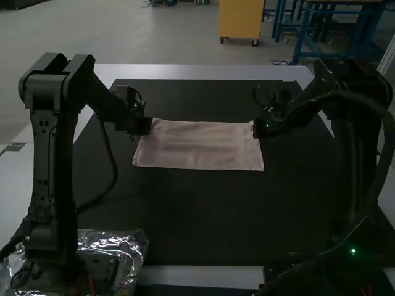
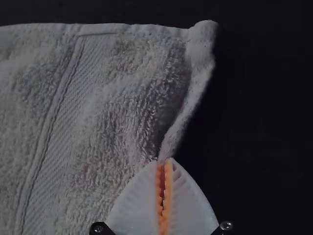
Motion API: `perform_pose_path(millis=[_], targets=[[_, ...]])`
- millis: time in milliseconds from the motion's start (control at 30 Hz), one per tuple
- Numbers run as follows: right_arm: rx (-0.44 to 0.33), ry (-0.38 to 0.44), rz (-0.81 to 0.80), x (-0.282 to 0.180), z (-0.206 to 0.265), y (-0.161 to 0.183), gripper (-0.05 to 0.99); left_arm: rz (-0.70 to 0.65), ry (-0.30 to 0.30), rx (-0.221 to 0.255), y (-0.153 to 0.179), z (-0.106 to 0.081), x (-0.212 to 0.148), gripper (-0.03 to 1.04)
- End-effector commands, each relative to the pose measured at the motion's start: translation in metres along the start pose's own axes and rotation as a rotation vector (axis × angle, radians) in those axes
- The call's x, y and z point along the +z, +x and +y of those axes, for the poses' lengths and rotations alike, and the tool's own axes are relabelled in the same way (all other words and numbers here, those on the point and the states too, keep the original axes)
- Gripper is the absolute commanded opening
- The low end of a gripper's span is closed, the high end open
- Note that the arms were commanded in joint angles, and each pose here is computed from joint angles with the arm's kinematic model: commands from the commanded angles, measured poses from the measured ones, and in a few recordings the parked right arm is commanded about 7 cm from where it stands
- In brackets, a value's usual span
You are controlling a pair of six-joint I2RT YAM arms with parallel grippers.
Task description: Fold the towel.
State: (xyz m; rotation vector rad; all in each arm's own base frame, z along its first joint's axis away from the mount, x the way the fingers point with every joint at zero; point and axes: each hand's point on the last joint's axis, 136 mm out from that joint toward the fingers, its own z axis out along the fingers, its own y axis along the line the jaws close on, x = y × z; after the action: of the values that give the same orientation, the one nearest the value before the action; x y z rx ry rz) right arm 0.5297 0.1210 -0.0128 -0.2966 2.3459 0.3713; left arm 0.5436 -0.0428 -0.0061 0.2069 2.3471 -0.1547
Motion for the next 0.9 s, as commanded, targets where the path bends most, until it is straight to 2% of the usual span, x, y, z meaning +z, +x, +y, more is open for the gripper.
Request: perform_pose_path(millis=[0,200,367,500,767,867], targets=[[0.020,-0.015,0.003,-0.007,-0.008,0.002,-0.02,0.014,-0.007,-0.013,0.007,0.014,0.002,0.02],[0.026,-0.007,-0.063,-0.032,-0.016,-0.026,-0.02,-0.035,0.027,-0.012,-0.017,0.012,-0.017,0.02],[0.021,-0.018,-0.077,-0.047,-0.010,-0.029,-0.02,-0.051,0.072,-0.004,-0.031,0.000,-0.036,0.02],[0.023,-0.039,-0.089,-0.060,-0.004,-0.031,-0.02,-0.069,0.084,-0.001,-0.040,-0.004,-0.053,0.02],[0.039,-0.070,-0.096,-0.089,0.010,-0.026,-0.02,-0.054,0.083,0.036,-0.031,-0.008,-0.081,0.02],[0.047,-0.084,-0.093,-0.100,0.016,-0.021,-0.02,-0.033,0.082,0.035,-0.020,-0.009,-0.091,0.02]])
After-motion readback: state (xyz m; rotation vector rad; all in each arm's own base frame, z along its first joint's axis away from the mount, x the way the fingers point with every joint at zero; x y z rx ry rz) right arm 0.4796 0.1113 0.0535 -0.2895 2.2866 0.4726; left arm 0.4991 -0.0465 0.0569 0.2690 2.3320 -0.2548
